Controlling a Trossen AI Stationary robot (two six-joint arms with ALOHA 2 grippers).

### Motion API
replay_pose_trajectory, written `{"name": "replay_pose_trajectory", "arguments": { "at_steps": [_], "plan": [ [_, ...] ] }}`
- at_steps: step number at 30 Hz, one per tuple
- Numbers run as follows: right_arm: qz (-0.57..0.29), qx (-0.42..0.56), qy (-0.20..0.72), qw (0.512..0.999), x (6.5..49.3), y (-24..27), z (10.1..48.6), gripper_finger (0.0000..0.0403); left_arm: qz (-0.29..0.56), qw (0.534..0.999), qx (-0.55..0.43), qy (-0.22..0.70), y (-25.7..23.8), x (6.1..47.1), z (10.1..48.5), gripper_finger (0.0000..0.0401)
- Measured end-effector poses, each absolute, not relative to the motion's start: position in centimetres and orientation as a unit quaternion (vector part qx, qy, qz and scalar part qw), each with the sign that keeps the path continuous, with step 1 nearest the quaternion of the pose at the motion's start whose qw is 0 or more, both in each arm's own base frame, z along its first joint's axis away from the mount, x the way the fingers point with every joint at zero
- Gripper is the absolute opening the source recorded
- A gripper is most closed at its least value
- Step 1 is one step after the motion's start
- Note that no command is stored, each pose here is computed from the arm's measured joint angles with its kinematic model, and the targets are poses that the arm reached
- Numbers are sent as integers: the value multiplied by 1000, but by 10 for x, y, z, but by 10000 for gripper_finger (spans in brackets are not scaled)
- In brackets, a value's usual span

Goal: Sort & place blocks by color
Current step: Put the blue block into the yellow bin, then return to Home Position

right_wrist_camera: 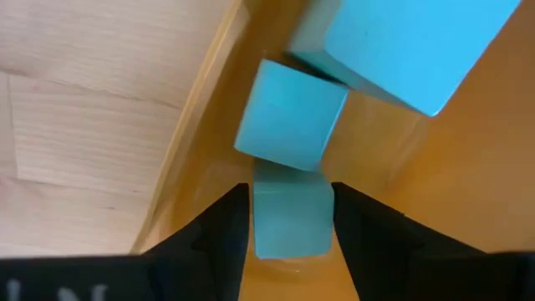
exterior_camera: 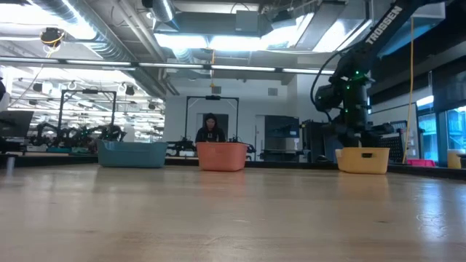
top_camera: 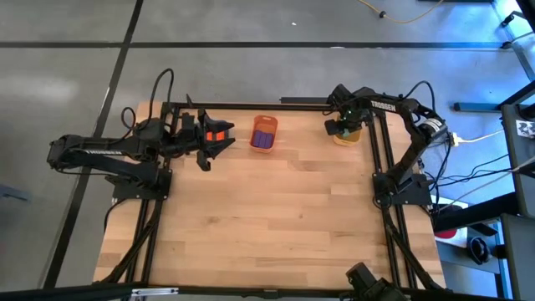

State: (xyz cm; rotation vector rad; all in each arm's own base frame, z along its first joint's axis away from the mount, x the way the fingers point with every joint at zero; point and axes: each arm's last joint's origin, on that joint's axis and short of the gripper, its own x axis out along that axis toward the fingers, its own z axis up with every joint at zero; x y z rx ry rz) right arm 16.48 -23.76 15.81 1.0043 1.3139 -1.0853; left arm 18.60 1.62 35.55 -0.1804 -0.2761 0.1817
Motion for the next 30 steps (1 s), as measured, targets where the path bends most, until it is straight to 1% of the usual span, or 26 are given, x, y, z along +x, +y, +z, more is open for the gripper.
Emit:
{"name": "replay_pose_trajectory", "arguments": {
  "at_steps": [3,8,12,16,18,21,23,25,28,30],
  "plan": [
    [-458,425,557,547,164,-237,158,197,90,982,-90,-137,16,186,356,231],
    [-451,413,564,555,163,-235,163,264,90,982,-90,-137,16,186,356,231],
    [-448,394,549,585,160,-231,182,303,91,982,-90,-137,16,186,356,231],
    [-449,373,512,631,153,-221,213,314,91,982,-94,-138,16,186,355,231],
    [-441,371,475,665,151,-213,233,315,82,982,-103,-138,16,186,355,231],
    [-402,353,399,745,154,-194,267,315,68,983,-105,-133,15,186,355,231],
    [-349,326,338,811,160,-179,287,315,59,984,-110,-128,15,187,354,231],
    [-287,302,278,866,164,-159,301,315,58,983,-120,-123,15,187,353,231],
    [-192,272,179,926,167,-127,315,315,49,983,-128,-121,14,187,353,231],
    [-128,252,112,953,168,-107,323,315,46,983,-128,-121,14,187,353,231]
  ]
}}
